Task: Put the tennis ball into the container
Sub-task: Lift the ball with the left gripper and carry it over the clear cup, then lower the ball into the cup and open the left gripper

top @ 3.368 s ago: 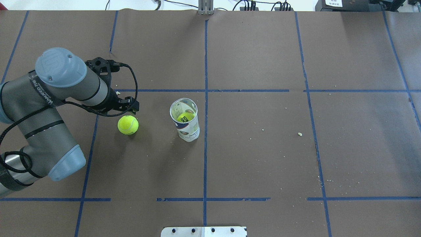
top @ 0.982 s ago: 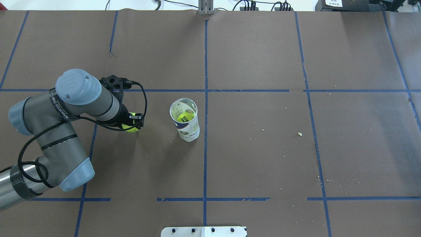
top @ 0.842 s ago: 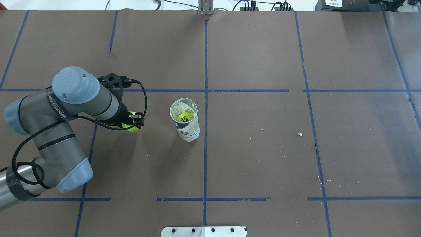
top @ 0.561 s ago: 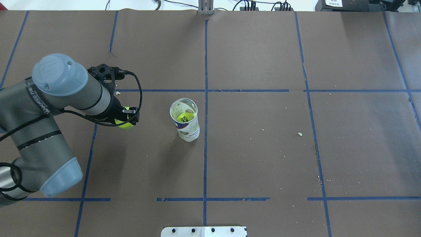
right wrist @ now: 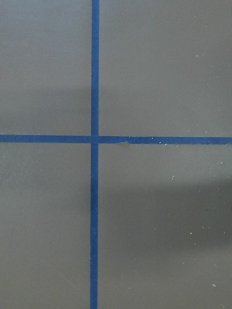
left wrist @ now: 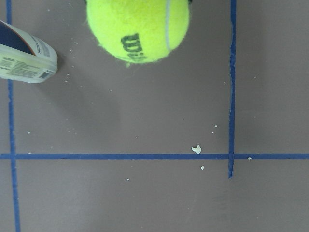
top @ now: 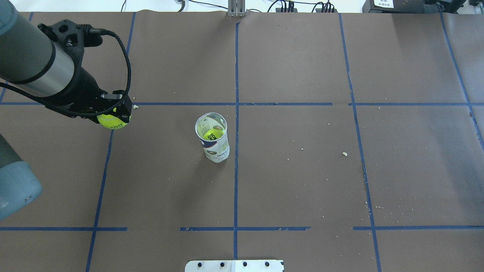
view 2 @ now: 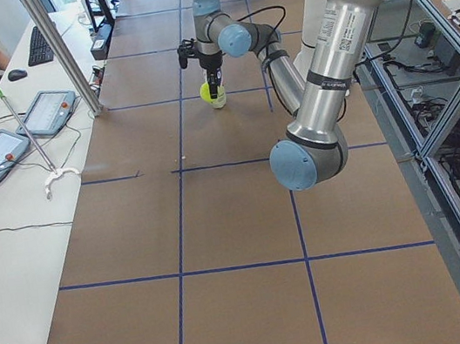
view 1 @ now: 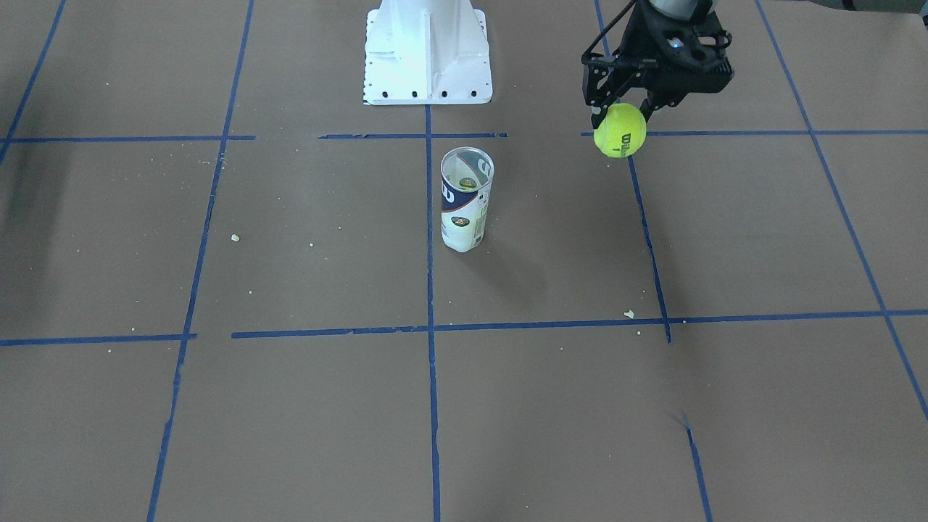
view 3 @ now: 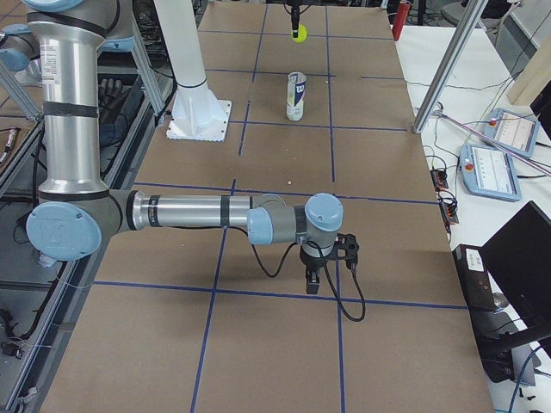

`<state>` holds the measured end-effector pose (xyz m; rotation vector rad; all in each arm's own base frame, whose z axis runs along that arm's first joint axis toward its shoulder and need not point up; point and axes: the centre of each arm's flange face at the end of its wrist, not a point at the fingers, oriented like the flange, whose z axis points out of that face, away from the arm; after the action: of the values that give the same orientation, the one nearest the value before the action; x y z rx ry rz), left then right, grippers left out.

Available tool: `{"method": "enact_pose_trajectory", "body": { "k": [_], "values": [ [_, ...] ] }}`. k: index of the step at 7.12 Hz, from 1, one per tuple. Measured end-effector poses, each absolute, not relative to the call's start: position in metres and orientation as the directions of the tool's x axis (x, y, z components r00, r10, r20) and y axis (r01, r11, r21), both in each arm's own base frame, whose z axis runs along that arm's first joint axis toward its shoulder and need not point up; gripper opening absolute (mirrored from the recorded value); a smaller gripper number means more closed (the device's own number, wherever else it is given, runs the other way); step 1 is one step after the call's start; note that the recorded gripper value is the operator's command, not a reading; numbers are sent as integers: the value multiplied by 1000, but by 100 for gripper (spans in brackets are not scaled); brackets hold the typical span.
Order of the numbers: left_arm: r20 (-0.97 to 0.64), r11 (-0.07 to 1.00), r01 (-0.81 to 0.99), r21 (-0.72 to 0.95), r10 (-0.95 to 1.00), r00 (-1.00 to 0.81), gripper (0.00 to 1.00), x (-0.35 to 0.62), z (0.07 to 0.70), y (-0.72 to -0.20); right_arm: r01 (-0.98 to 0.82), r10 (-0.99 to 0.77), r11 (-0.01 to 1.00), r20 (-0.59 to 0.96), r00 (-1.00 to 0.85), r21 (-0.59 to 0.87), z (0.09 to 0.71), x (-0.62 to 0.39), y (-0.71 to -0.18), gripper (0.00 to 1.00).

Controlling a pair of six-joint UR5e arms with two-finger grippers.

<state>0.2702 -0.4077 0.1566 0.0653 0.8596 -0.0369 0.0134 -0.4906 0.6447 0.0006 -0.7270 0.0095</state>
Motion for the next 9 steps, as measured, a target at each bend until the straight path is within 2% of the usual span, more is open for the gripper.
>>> {"method": "enact_pose_trajectory", "body": {
  "k": [2,5,9],
  "values": [
    [-778,999,44,-2,-29,627,0,267,119,-398,-9,8,1000,665,747,-3,645,13,-491,100],
    [-805,993,25,-119,-111,583,0,335,63,-392,-9,8,1000,665,747,-3,645,13,-491,100],
    [-828,987,36,-159,-153,539,0,402,43,-415,-9,8,1000,665,747,-3,645,13,-491,100]
  ]
}}
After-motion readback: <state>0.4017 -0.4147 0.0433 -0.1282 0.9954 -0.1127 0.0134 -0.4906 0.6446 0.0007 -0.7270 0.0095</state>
